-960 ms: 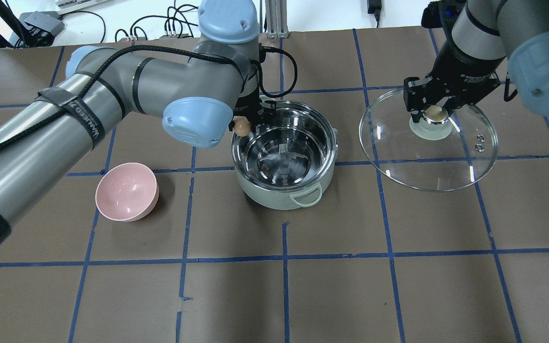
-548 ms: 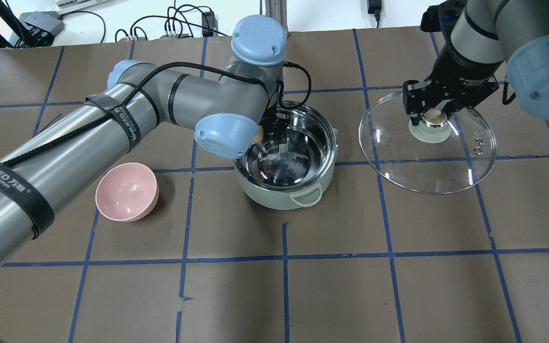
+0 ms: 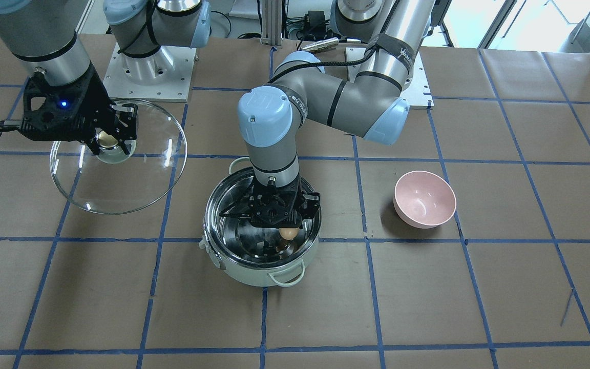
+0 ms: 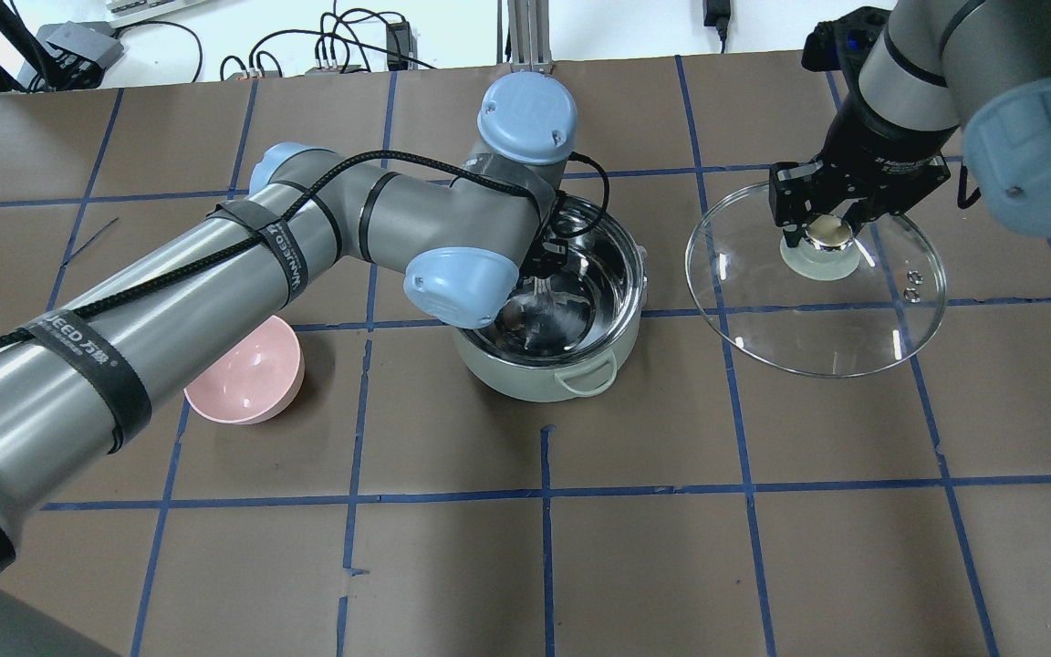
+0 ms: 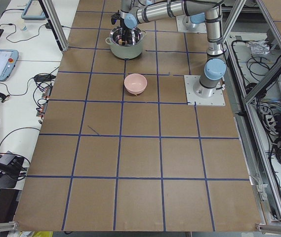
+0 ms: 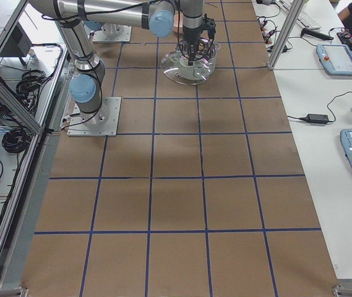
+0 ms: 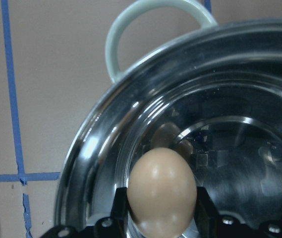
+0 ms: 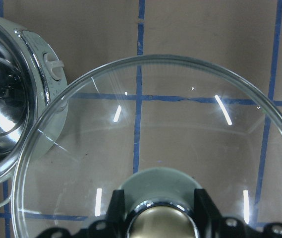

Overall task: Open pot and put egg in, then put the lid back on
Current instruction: 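Lower the egg into the pot and open the left gripper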

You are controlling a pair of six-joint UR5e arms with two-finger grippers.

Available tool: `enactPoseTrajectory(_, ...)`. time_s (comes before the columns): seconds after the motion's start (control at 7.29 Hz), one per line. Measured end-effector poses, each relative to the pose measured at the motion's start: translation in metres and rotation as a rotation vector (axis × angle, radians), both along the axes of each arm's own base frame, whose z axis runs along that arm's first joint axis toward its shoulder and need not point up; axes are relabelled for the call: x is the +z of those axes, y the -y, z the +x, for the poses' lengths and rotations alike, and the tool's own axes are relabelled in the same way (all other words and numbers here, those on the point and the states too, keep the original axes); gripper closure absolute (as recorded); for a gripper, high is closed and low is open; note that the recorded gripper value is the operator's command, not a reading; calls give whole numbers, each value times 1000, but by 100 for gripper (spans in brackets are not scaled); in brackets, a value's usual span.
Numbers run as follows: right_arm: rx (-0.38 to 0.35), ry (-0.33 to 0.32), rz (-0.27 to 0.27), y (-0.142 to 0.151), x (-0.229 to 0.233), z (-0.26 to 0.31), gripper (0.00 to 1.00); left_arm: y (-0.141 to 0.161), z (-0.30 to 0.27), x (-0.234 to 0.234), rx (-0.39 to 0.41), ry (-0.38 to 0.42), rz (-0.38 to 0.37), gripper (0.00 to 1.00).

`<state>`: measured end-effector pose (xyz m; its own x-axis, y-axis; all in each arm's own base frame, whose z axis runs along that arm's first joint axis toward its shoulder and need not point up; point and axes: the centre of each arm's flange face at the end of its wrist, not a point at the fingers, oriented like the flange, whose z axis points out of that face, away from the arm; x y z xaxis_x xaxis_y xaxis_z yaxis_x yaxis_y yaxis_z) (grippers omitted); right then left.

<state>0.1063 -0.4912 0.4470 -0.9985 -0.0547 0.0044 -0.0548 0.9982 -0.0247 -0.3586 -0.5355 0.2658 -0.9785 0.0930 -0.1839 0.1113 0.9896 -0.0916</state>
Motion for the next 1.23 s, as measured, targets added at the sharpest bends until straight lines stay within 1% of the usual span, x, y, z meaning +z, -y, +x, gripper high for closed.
enactPoseTrajectory(0.14, 0, 0, 0, 0, 0, 0, 57, -2, 0, -4, -10, 13, 5, 27)
enactPoseTrajectory(0.27, 0, 0, 0, 0, 0, 0, 57, -4, 1, -6, -21, 21, 9, 18)
enactPoseTrajectory(0.55, -1, 0, -1, 0, 0, 0, 57, -4, 1, -5, -36, 24, 8, 11)
enactPoseTrajectory(0.82, -1, 0, -2, 0, 0, 0, 57, -4, 2, 9, -54, 18, -10, 4)
enactPoseTrajectory(0.96, -2, 1, -7, 0, 2, 1, 56, -3, 5, 22, -69, 12, -28, 0)
enactPoseTrajectory(1.1, -9, 7, -16, 0, 6, 5, 56, 1, 19, 42, -59, 2, -49, 0)
enactPoseTrajectory(1.23, -28, 19, -23, 0, 8, 12, 55, 8, 50, 67, -22, -17, -60, 0)
